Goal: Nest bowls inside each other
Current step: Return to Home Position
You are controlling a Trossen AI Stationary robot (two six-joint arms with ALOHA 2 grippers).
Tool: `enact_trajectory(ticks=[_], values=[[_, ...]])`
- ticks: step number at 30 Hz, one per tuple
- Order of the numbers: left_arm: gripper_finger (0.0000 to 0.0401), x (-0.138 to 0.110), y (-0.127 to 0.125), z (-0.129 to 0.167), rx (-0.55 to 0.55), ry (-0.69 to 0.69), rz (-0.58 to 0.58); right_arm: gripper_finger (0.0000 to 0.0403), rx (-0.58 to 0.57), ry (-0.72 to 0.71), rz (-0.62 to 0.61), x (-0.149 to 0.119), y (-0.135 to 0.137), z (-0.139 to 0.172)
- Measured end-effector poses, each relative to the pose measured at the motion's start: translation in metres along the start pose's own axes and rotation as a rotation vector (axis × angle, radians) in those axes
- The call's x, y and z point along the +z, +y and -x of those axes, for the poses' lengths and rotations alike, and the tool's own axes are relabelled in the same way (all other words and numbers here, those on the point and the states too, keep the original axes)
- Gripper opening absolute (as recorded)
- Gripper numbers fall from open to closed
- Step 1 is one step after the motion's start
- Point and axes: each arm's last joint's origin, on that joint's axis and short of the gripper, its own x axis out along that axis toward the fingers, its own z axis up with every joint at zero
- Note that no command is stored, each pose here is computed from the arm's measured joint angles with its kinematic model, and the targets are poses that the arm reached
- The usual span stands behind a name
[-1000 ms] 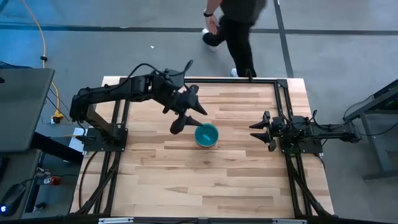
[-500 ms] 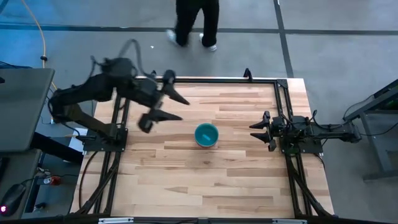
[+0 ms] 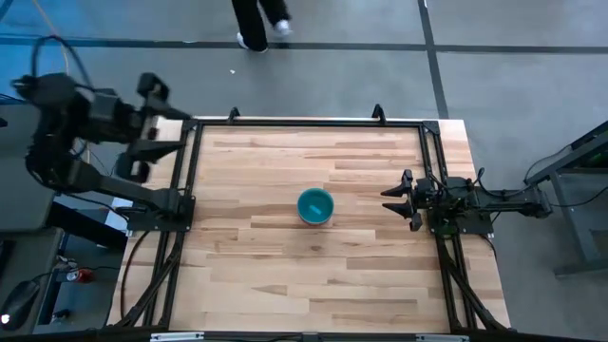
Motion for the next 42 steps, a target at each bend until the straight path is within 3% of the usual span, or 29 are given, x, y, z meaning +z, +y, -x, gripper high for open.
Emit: enact_trajectory(ticks=[12,19,23,28,33,42], values=[[0.0221,-0.006,-0.013,0.089,0.007,0.071,0.006,0.0165,0.000,0.000,0.000,0.000,0.000,0.000],[0.0221,-0.009,-0.020,0.147,0.089,-0.045,-0.027,0.0165,0.000,0.000,0.000,0.000,0.000,0.000],[0.0221,-0.019,-0.022,0.173,0.201,-0.094,-0.027,0.0165,0.000,0.000,0.000,0.000,0.000,0.000],[0.0221,-0.032,-0.027,0.196,0.265,-0.263,-0.047,0.0165,0.000,0.000,0.000,0.000,0.000,0.000],[0.0221,-0.056,-0.031,0.196,0.281,-0.351,-0.050,0.0165,0.000,0.000,0.000,0.000,0.000,0.000],[0.0221,-0.101,-0.032,0.152,0.294,-0.393,-0.022,0.0165,0.000,0.000,0.000,0.000,0.000,0.000]])
